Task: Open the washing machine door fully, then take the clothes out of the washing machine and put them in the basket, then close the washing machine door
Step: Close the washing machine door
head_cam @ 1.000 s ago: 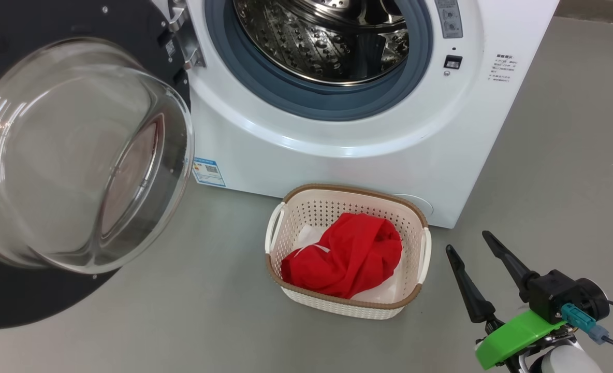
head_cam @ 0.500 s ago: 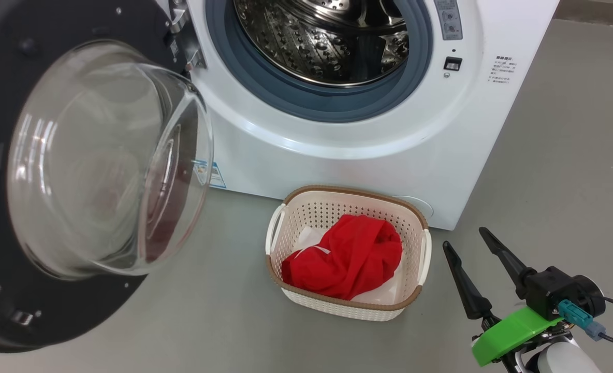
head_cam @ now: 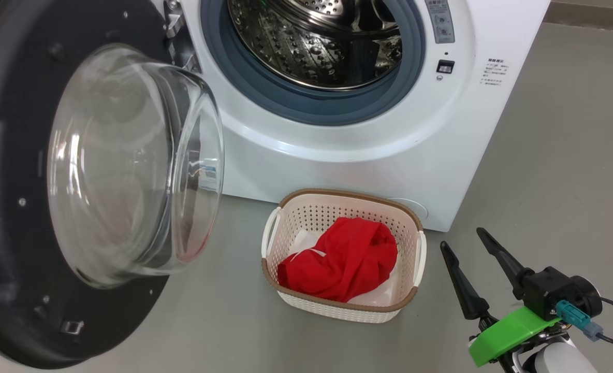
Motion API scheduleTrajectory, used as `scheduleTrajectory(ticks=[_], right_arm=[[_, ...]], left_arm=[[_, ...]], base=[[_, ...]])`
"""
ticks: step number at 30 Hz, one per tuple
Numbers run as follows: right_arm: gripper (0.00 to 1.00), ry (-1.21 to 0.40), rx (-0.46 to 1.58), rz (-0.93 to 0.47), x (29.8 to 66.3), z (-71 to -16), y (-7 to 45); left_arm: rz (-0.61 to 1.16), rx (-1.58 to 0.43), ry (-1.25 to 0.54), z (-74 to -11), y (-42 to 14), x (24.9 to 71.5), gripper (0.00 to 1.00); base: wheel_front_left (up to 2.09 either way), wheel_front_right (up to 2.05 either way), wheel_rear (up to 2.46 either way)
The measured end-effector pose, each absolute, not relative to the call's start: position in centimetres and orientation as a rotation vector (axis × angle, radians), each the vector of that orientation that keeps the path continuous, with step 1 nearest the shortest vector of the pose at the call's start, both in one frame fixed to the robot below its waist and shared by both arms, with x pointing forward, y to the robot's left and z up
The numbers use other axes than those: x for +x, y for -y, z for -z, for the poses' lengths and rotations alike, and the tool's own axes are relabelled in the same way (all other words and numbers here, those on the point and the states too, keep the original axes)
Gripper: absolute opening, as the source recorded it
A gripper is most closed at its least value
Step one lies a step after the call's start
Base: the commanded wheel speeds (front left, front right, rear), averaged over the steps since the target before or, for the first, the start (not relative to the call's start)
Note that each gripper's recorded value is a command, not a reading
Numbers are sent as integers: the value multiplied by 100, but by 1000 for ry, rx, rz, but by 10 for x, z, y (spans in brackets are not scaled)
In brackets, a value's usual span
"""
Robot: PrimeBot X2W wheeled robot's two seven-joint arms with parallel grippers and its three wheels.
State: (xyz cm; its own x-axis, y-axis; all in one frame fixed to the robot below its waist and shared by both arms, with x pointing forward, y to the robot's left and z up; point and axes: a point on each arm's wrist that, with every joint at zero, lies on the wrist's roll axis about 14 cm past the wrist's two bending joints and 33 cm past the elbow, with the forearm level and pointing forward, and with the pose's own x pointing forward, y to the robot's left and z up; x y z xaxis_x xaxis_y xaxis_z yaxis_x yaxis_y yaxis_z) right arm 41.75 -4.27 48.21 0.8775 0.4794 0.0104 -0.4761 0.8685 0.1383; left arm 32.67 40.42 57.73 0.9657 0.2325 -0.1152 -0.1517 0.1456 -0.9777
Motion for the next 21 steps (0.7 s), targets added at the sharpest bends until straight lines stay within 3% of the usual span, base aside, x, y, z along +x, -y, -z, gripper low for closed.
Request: scheduleTrajectory(ticks=[21], right_arm=[[100,-28,161,-426,414,-480,63]], left_arm=[[-96,-1420,-6,-595,-330,346,0]], base=[[0,0,0]])
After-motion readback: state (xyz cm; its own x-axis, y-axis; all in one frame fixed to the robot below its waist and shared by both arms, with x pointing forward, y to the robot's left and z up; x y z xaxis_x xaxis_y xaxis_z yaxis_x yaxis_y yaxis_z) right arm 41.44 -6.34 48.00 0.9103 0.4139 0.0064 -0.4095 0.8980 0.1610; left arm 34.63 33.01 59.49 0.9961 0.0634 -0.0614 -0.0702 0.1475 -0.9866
